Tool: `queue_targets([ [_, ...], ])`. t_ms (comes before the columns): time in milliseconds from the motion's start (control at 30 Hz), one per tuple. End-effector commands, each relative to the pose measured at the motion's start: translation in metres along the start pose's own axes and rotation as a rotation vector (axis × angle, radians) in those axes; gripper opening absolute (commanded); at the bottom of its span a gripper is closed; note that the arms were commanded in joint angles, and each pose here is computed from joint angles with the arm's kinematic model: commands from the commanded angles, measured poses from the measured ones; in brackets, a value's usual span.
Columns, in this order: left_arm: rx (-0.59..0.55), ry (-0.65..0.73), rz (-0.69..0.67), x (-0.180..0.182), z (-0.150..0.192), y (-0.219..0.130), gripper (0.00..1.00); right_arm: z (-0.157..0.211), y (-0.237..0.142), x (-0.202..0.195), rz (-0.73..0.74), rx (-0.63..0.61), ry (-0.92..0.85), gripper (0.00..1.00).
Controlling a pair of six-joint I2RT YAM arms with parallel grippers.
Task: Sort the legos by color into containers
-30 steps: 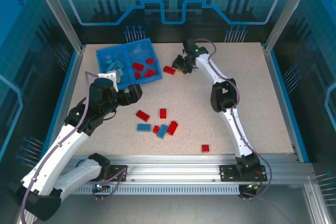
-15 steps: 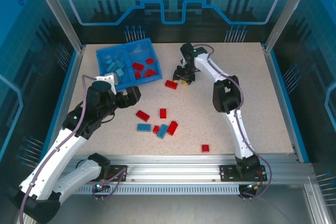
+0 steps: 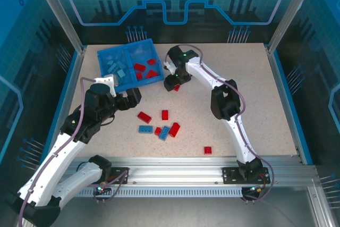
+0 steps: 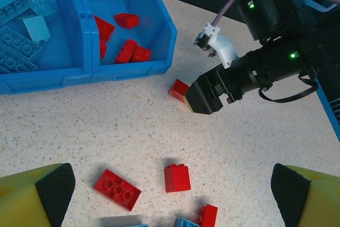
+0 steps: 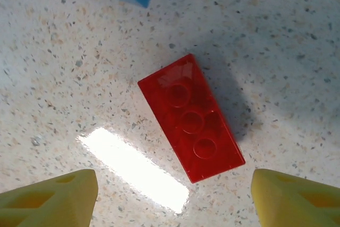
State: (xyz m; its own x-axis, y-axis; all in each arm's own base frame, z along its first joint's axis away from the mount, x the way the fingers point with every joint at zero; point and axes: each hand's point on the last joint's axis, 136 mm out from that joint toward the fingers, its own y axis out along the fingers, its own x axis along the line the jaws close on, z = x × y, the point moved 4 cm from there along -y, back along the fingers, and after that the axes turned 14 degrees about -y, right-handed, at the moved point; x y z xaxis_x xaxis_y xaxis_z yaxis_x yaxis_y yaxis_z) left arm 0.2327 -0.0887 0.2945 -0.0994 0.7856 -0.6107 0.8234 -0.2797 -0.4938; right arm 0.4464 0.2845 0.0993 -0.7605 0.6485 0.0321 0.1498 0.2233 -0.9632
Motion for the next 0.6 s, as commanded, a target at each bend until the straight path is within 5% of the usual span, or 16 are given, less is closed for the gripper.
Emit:
queue_targets([
  [0, 0.014, 0.027, 0.0, 0.006, 0.005, -0.004, 0.99, 0.008, 0.018, -0.01, 0.075, 0.08, -0.106, 0.78],
  [267, 0.044, 0.087, 0.043, 0.012, 0.02, -0.016, 0.99, 0.006, 0.041, -0.011, 0.109, 0.078, -0.13, 0.67],
  [567, 0.132, 0.37, 0.098, 0.019, 0.042, -0.039, 0.99, -0.006, 0.029, 0.012, 0.004, 0.013, -0.114, 0.26],
])
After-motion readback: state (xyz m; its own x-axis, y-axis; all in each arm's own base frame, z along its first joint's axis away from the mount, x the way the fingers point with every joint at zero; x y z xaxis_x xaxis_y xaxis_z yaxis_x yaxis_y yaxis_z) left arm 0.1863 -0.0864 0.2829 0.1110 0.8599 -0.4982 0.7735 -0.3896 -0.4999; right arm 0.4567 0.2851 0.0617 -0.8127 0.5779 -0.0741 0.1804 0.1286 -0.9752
